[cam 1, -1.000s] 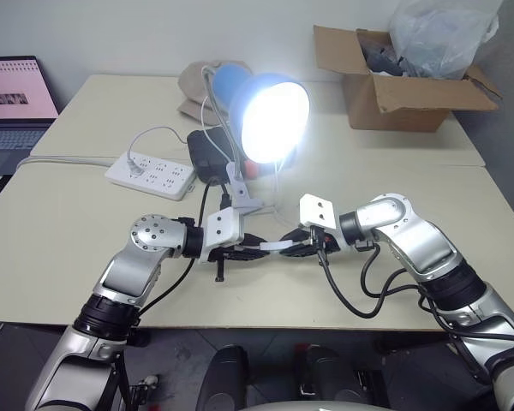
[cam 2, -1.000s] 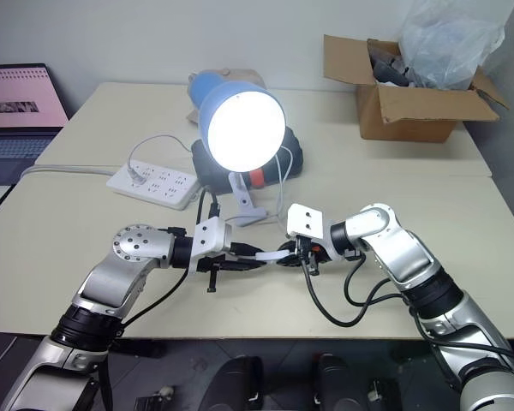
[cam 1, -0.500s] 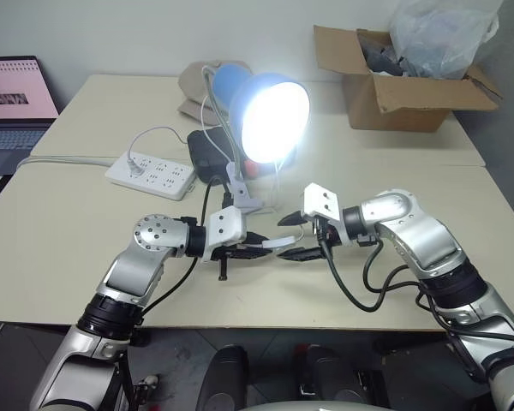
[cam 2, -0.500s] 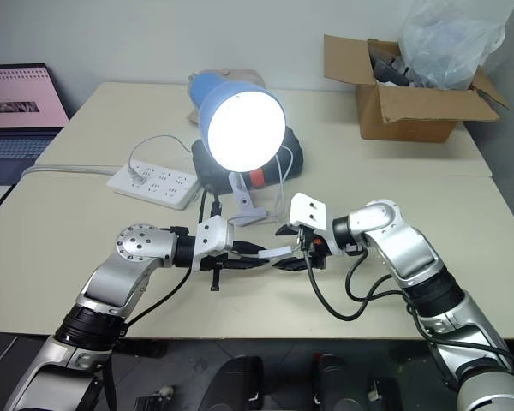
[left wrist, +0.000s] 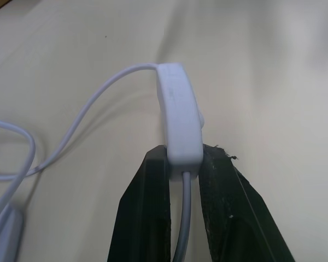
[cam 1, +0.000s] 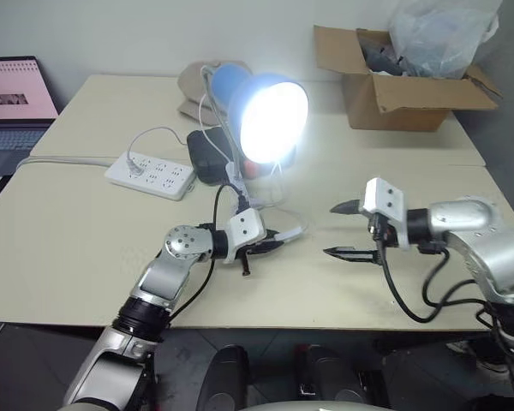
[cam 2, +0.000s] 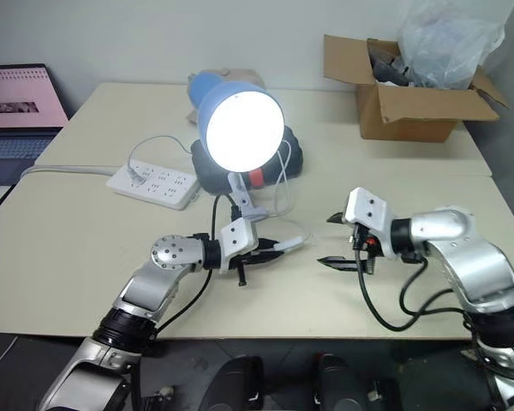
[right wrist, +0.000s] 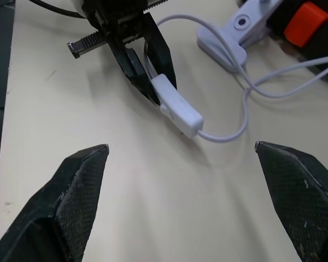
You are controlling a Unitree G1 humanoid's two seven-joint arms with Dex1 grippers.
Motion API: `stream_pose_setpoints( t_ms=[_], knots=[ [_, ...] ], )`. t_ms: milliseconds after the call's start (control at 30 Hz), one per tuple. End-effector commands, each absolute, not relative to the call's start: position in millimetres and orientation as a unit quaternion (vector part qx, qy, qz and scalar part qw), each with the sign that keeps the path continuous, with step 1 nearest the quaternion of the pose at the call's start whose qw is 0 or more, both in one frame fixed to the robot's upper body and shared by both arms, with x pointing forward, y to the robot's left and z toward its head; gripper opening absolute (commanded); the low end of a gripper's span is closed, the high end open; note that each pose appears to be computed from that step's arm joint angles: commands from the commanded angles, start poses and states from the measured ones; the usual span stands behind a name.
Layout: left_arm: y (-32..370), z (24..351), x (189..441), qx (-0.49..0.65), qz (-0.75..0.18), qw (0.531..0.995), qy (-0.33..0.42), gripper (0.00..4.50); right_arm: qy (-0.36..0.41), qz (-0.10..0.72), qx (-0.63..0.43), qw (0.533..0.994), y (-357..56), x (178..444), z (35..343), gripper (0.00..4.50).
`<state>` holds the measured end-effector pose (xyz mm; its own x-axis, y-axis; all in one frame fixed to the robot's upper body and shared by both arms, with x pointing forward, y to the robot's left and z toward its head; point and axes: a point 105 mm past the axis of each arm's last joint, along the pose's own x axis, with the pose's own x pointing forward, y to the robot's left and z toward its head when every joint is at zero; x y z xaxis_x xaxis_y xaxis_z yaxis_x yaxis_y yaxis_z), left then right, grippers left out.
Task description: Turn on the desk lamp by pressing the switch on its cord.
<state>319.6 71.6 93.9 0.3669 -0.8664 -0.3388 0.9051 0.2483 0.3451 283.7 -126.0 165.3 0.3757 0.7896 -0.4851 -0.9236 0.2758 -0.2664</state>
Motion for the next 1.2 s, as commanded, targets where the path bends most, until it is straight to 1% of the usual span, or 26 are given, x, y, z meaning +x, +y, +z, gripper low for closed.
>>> stream_pose_setpoints(
  t_ms=[33,200,233,300,333,400,433,467,500,633,667,767,900,1000,1200],
  knots=[
    [69.4,97.7,322.7,0.246,-0.558,0.792,0.028,0.76,0.106,0.538,-0.255,0.796,-126.5,268.1,183.0,4.5],
    [70.8,95.9,322.3,0.246,-0.571,0.783,0.034,1.79,0.104,0.532,-0.238,0.806,-123.9,260.5,185.3,4.5],
    [72.3,96.1,322.6,0.247,-0.572,0.782,0.034,2.09,0.104,0.531,-0.237,0.807,-123.7,259.9,185.3,4.5],
    [74.9,96.1,323.0,0.251,-0.573,0.779,0.036,2.44,0.105,0.53,-0.236,0.808,-123.6,260.2,185.3,4.5],
    [75.9,95.9,323.2,0.253,-0.574,0.778,0.037,2.72,0.105,0.53,-0.235,0.808,-123.5,260.6,185.3,4.5],
    [80.2,96.4,322.5,0.262,-0.572,0.776,0.036,3.14,0.104,0.53,-0.234,0.809,-123.3,261.0,185.4,4.5],
    [83.7,97.5,319.3,0.266,-0.577,0.771,0.033,3.31,0.104,0.53,-0.233,0.809,-123.2,261.1,185.5,4.5],
    [86.0,98.4,316.9,0.269,-0.581,0.768,0.031,3.61,0.103,0.53,-0.233,0.809,-123.0,261.2,185.6,4.5],
    [90.4,99.5,312.1,0.265,-0.588,0.764,0.036,3.73,0.103,0.531,-0.232,0.809,-123.1,261.1,185.7,4.5],
    [108.9,108.7,300.5,0.251,-0.583,0.771,0.045,3.73,0.101,0.53,-0.23,0.81,-124.4,260.9,186.4,4.5],
    [117.6,118.1,296.0,0.227,-0.575,0.784,0.048,3.73,0.1,0.529,-0.227,0.811,-125.4,260.8,187.6,4.5],
    [134.3,141.4,283.5,0.19,-0.561,0.804,0.051,3.73,0.097,0.526,-0.222,0.816,-128.4,260.8,189.7,4.5],
    [150.8,158.4,274.5,0.167,-0.55,0.816,0.064,3.73,0.086,0.523,-0.217,0.82,-130.9,261.2,192.1,4.5],
    [161.1,158.6,268.5,0.161,-0.547,0.817,0.088,3.73,0.074,0.525,-0.213,0.821,-134.0,259.1,195.4,4.5],
    [172.6,162.7,261.0,0.164,-0.536,0.823,0.097,3.73,0.067,0.538,-0.224,0.81,-146.1,249.7,197.8,4.5]
  ],
)
